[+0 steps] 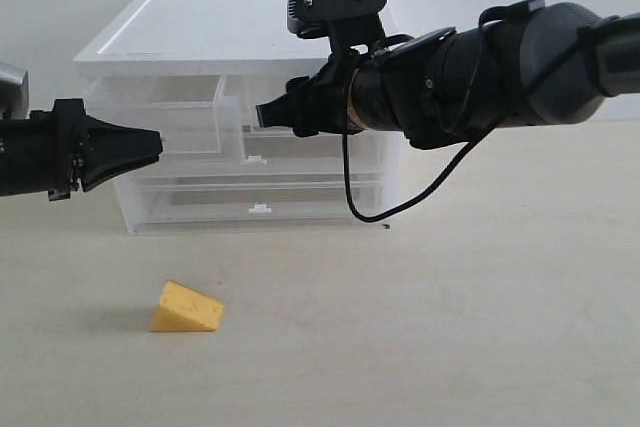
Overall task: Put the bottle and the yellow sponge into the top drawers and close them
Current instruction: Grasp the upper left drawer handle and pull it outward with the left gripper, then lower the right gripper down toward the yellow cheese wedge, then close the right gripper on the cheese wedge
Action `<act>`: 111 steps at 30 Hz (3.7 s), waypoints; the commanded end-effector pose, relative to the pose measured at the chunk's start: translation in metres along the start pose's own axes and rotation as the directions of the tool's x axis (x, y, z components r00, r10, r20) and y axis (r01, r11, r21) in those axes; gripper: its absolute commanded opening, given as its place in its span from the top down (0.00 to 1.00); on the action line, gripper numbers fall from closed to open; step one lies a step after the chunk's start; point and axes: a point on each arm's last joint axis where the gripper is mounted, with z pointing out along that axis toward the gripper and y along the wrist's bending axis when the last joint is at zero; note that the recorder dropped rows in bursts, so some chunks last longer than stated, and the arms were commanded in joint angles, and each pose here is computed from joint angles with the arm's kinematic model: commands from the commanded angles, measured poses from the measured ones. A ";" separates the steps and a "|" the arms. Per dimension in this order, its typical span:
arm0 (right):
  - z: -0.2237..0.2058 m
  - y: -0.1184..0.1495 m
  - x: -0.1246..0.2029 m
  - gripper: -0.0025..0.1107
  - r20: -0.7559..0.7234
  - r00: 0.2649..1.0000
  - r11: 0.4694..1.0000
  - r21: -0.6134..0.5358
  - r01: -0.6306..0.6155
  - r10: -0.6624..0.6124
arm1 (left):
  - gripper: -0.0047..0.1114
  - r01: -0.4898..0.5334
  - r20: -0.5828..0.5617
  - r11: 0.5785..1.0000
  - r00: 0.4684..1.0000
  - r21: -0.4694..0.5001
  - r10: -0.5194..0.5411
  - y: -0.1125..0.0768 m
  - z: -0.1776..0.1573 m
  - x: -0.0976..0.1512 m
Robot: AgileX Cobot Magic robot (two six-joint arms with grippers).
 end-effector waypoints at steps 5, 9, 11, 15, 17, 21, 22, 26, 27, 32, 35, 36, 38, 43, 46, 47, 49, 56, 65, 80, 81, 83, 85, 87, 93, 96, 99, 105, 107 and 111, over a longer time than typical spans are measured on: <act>0.002 0.003 -0.005 0.51 0.013 0.999 0.998 -0.042 0.043 -0.043 | 0.93 -0.056 -0.009 0.992 0.998 0.112 0.057 -0.020 -0.006 0.016; 0.002 0.003 -0.005 0.51 0.013 0.999 0.998 -0.042 0.043 -0.043 | 0.93 -0.061 -0.019 0.992 0.998 0.106 0.063 -0.017 -0.007 0.024; 0.002 0.003 -0.005 0.51 0.012 0.999 0.998 -0.044 0.043 -0.043 | 0.93 -0.062 -0.023 0.993 0.998 0.105 0.065 -0.017 -0.008 0.027; 0.002 0.003 -0.005 0.51 0.012 0.999 0.998 -0.046 0.043 -0.043 | 0.93 -0.058 -0.030 0.993 0.998 0.101 0.061 -0.015 -0.008 0.033; 0.002 0.004 -0.005 0.51 0.010 0.999 0.998 -0.054 0.043 -0.043 | 0.93 -0.063 -0.033 0.993 0.997 0.100 0.067 -0.015 -0.009 0.036; 0.002 0.005 -0.005 0.51 0.009 0.999 0.997 -0.061 0.043 -0.043 | 0.93 -0.069 -0.041 0.993 0.996 0.097 0.073 -0.013 -0.010 0.042; 0.002 0.005 -0.005 0.51 0.009 0.999 0.997 -0.061 0.043 -0.043 | 0.93 -0.065 -0.043 0.993 0.997 0.096 0.070 -0.013 -0.010 0.044; 0.002 0.006 -0.004 0.51 0.005 0.999 0.996 -0.078 0.043 -0.043 | 0.93 -0.063 -0.044 0.993 0.997 0.095 0.068 -0.013 -0.010 0.044; 0.002 0.007 -0.004 0.51 0.004 0.999 0.996 -0.084 0.043 -0.043 | 0.93 -0.061 -0.045 0.994 0.997 0.095 0.066 -0.013 -0.010 0.045; 0.001 0.007 -0.004 0.51 -0.001 0.999 0.995 -0.094 0.037 -0.038 | 0.93 -0.066 -0.044 0.993 0.997 0.095 0.071 -0.013 -0.010 0.045; -0.005 0.006 -0.002 0.51 -0.008 0.999 0.995 -0.093 0.042 -0.043 | 0.93 -0.066 -0.044 0.993 0.997 0.095 0.071 -0.013 -0.010 0.045; -0.008 0.006 -0.002 0.51 -0.007 0.999 0.995 -0.094 0.044 -0.045 | 0.93 -0.066 -0.044 0.993 0.997 0.095 0.071 -0.013 -0.010 0.045; -0.015 0.004 0.000 0.51 -0.011 0.999 0.995 -0.093 0.045 -0.046 | 0.93 -0.066 -0.044 0.993 0.997 0.095 0.071 -0.013 -0.010 0.045; -0.031 0.005 -0.003 0.51 -0.006 0.999 0.990 -0.135 0.043 -0.045 | 0.93 -0.066 -0.044 0.993 0.997 0.095 0.070 -0.013 -0.010 0.045; -0.032 0.006 0.003 0.51 -0.026 0.999 0.989 -0.143 0.037 -0.041 | 0.93 -0.066 -0.044 0.993 0.997 0.095 0.070 -0.013 -0.010 0.045; -0.032 0.006 0.005 0.51 -0.032 0.999 0.989 -0.142 0.038 -0.043 | 0.93 -0.066 -0.044 0.993 0.997 0.095 0.070 -0.013 -0.010 0.045; -0.032 0.006 0.011 0.51 -0.049 0.998 0.989 -0.145 0.038 -0.046 | 0.93 -0.066 -0.043 0.993 0.997 0.094 0.070 -0.013 -0.011 0.045; -0.034 0.009 0.044 0.51 -0.152 0.986 0.977 -0.213 0.030 -0.064 | 0.93 -0.065 0.021 0.997 0.998 0.046 0.064 -0.001 -0.028 0.031; -0.043 0.032 0.065 0.51 -0.226 0.960 0.866 -0.500 0.034 -0.167 | 0.93 -0.069 0.031 0.996 0.997 0.050 0.067 -0.002 -0.027 0.023; -0.023 0.076 0.102 0.51 -0.191 0.904 0.766 -0.613 0.193 -0.381 | 0.49 -0.054 0.030 0.997 0.998 0.050 0.053 -0.002 -0.027 0.023; -0.020 0.082 0.104 0.51 -0.188 0.901 0.767 -0.608 0.206 -0.391 | 0.49 -0.054 0.030 0.997 0.998 0.050 0.053 -0.002 -0.027 0.023; -0.014 0.089 0.106 0.51 -0.183 0.898 0.760 -0.614 0.213 -0.399 | 0.49 -0.048 0.027 0.998 0.999 0.050 0.047 -0.002 -0.028 0.025; -0.009 0.093 0.108 0.51 -0.181 0.897 0.745 -0.634 0.207 -0.403 | 0.49 -0.042 0.025 0.998 0.999 0.049 0.041 -0.002 -0.028 0.027; -0.003 0.095 0.109 0.51 -0.172 0.893 0.738 -0.638 0.220 -0.416 | 0.49 -0.048 0.021 0.998 0.999 0.047 0.047 -0.001 -0.028 0.030; 0.006 0.098 0.114 0.51 -0.159 0.885 0.717 -0.655 0.238 -0.438 | 0.49 -0.079 0.021 0.996 0.997 0.045 0.078 -0.001 -0.028 0.032; 0.005 0.099 0.115 0.51 -0.147 0.881 0.701 -0.670 0.246 -0.450 | 0.49 -0.102 -0.001 0.994 0.995 0.048 0.102 -0.001 -0.028 0.034; 0.006 0.100 0.114 0.51 -0.137 0.879 0.696 -0.670 0.258 -0.458 | 0.49 -0.111 -0.012 0.993 0.994 0.049 0.112 -0.001 -0.028 0.035; 0.007 0.102 0.108 0.51 -0.117 0.888 0.696 -0.670 0.261 -0.445 | 0.49 -0.104 -0.018 0.993 0.994 0.049 0.105 -0.001 -0.029 0.035; 0.008 0.102 0.106 0.51 -0.103 0.891 0.694 -0.669 0.268 -0.443 | 0.49 -0.095 -0.013 0.995 0.995 0.043 0.095 0.001 -0.031 0.034; 0.008 0.102 0.103 0.51 -0.089 0.894 0.696 -0.663 0.276 -0.439 | 0.49 -0.086 -0.004 0.996 0.996 0.027 0.086 0.005 -0.037 0.033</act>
